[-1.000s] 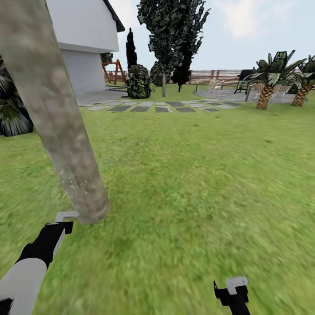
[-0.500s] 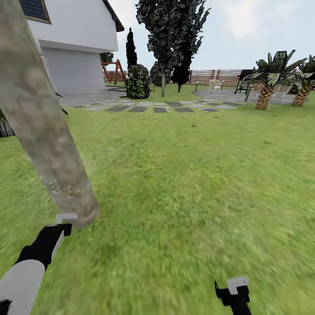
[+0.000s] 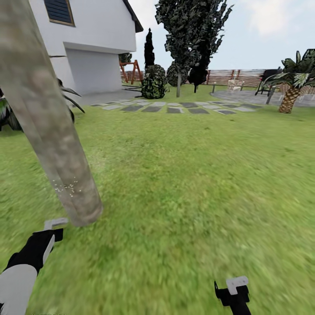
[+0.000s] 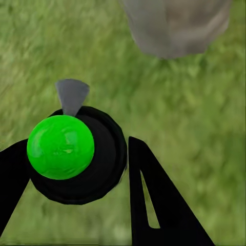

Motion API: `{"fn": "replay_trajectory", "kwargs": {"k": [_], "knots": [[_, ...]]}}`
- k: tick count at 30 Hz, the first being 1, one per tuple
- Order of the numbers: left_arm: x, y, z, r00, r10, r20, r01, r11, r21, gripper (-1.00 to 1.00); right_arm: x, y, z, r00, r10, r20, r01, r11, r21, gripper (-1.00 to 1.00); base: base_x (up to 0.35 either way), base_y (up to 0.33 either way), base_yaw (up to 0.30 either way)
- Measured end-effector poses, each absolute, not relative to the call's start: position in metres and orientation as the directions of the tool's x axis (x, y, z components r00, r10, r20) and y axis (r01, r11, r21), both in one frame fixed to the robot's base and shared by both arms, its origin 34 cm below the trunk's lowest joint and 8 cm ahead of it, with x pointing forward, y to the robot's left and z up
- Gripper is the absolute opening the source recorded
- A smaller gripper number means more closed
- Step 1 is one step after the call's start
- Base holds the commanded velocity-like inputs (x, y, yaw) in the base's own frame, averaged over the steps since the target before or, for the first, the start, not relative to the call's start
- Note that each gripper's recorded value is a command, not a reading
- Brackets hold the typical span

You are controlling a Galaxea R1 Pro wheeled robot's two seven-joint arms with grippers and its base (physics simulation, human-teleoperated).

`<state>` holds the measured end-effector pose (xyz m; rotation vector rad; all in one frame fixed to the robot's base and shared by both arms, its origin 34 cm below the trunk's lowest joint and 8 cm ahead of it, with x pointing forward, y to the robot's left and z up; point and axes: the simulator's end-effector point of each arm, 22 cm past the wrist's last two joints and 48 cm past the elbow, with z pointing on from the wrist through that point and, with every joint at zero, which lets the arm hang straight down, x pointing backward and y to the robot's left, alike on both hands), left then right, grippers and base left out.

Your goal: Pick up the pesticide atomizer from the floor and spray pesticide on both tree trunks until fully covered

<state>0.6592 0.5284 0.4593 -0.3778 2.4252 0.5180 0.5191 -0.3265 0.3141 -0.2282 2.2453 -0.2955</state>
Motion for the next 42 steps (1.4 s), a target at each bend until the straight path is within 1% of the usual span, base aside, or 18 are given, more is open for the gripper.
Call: {"fn": "replay_trajectory", "kwargs": {"k": [12,18,21,23,27,32,37,40,42], "knots": [[0.664,0.524,0.463,-0.763,-0.128,-0.634,-0.376,0.885,0.273,-1.00,0.519,-0.326,0.314,-0.632,-0.262,-0.730,-0.065,0.956,-0.287,1.00,0.228,-0.197,0.276],[0.693,0.520,0.500,-0.715,-0.091,-0.693,-0.373,0.888,0.269,-1.00,0.519,-0.325,0.314,-0.631,-0.260,-0.731,-0.064,0.956,-0.285,1.00,0.077,-0.057,0.038],[0.714,0.488,0.514,-0.718,-0.053,-0.694,-0.322,0.909,0.265,-1.00,0.519,-0.327,0.314,-0.632,-0.261,-0.730,-0.062,0.956,-0.288,1.00,0.002,-0.001,0.001],[0.726,0.480,0.529,-0.714,-0.047,-0.699,-0.315,0.913,0.260,-1.00,0.519,-0.327,0.315,-0.631,-0.262,-0.730,-0.062,0.955,-0.289,1.00,0.000,0.000,0.000],[0.745,0.484,0.566,-0.677,-0.043,-0.735,-0.334,0.908,0.254,-1.00,0.519,-0.328,0.314,-0.632,-0.262,-0.729,-0.062,0.955,-0.289,1.00,0.000,0.000,0.000],[0.745,0.495,0.581,-0.704,-0.067,-0.707,-0.346,0.902,0.258,-1.00,0.519,-0.327,0.314,-0.633,-0.261,-0.729,-0.062,0.956,-0.288,1.00,0.000,0.000,0.001],[0.743,0.502,0.583,-0.706,-0.069,-0.704,-0.351,0.899,0.264,-1.00,0.519,-0.326,0.314,-0.631,-0.260,-0.730,-0.062,0.956,-0.287,1.00,0.000,0.000,0.243],[0.749,0.506,0.607,-0.668,-0.053,-0.742,-0.366,0.892,0.265,-1.00,0.519,-0.326,0.314,-0.631,-0.260,-0.731,-0.061,0.956,-0.287,1.00,0.006,-0.003,0.104],[0.750,0.503,0.608,-0.664,-0.053,-0.746,-0.364,0.894,0.261,-1.00,0.519,-0.327,0.314,-0.631,-0.260,-0.730,-0.061,0.956,-0.288,1.00,0.116,-0.113,0.016]]}}
